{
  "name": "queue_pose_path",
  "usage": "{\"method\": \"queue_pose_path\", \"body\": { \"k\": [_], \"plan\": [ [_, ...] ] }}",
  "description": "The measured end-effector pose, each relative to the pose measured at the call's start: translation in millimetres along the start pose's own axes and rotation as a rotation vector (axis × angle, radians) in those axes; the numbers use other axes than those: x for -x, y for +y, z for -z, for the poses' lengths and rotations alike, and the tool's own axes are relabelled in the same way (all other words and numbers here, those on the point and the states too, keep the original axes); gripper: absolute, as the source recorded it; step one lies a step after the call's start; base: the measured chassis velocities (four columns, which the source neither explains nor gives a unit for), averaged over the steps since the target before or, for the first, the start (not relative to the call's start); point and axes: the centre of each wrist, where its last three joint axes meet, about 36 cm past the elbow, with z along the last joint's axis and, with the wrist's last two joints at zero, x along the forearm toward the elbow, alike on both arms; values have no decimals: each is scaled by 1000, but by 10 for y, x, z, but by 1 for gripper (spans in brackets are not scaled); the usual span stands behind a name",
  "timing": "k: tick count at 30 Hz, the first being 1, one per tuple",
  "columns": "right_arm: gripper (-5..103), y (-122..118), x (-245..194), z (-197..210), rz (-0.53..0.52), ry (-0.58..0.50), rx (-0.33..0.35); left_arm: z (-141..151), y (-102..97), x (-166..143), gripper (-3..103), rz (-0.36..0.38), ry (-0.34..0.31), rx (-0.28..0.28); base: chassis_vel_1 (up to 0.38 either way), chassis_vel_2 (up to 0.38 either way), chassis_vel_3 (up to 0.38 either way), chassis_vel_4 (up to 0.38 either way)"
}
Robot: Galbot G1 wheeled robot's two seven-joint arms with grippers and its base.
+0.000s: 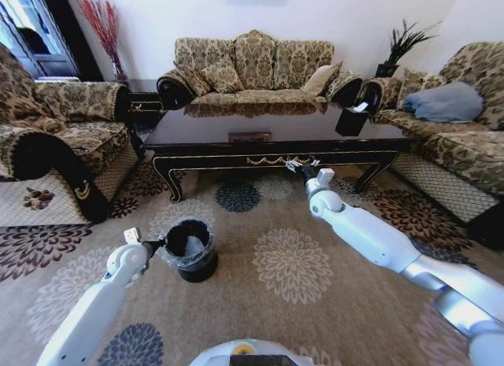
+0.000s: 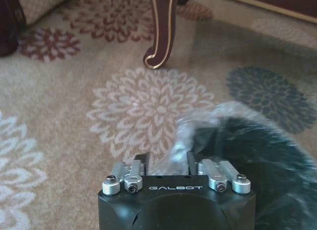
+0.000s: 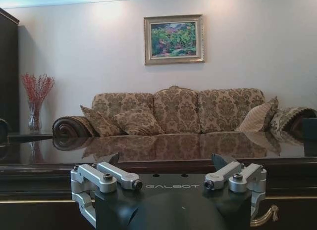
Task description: Move to the front of the table and pick up the trash from the floor, then place it into the trash bin.
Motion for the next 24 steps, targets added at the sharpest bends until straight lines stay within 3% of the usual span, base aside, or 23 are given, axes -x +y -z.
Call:
{"method": "queue_pose_path", "body": {
  "k": [5, 6, 8, 9, 13, 16, 17, 18, 20, 21, 23, 24],
  "plan": [
    [100, -121, -358, 24, -46, 20, -1, 223, -115, -348, 68, -46, -64, 54, 0, 0, 0, 0],
    [100, -134, -432, 29, -49, 19, -6, 250, -113, -415, 74, -42, -76, 68, 0, 0, 0, 0],
    [100, -149, -500, 40, -51, 12, -15, 260, -100, -465, 74, -31, -82, 79, 0, 0, 0, 0],
    [100, -169, -596, 50, -50, -1, -34, 246, -72, -526, 85, -9, -85, 89, 0, 0, 0, 0],
    [100, -200, -783, 133, -48, -42, -43, 185, 71, -702, 94, 46, -131, 65, 0, 0, 0, 0],
    [100, -257, -916, 220, -63, -70, -22, 158, 154, -917, 100, 13, -276, 38, 0, 0, 0, 0],
    [100, -299, -979, 255, -66, -81, -18, 127, 182, -1021, 100, -26, -385, 43, 0, 0, 0, 0],
    [100, -299, -979, 255, -66, -81, -18, 127, 182, -1021, 100, -26, -385, 43, 0, 0, 0, 0],
    [100, -348, -1071, 292, -57, -94, -22, 65, 234, -1135, 100, -73, -570, 85, 0, 0, 0, 0],
    [100, -360, -1113, 296, -53, -97, -27, 39, 262, -1156, 100, -88, -629, 106, 0, 0, 0, 0],
    [100, -362, -1236, 294, -51, -103, -27, -81, 382, -1193, 100, -145, -802, 183, 0, 0, 0, 0],
    [100, -362, -1236, 294, -51, -103, -27, -81, 382, -1193, 100, -145, -802, 183, 0, 0, 0, 0]
  ]
}}
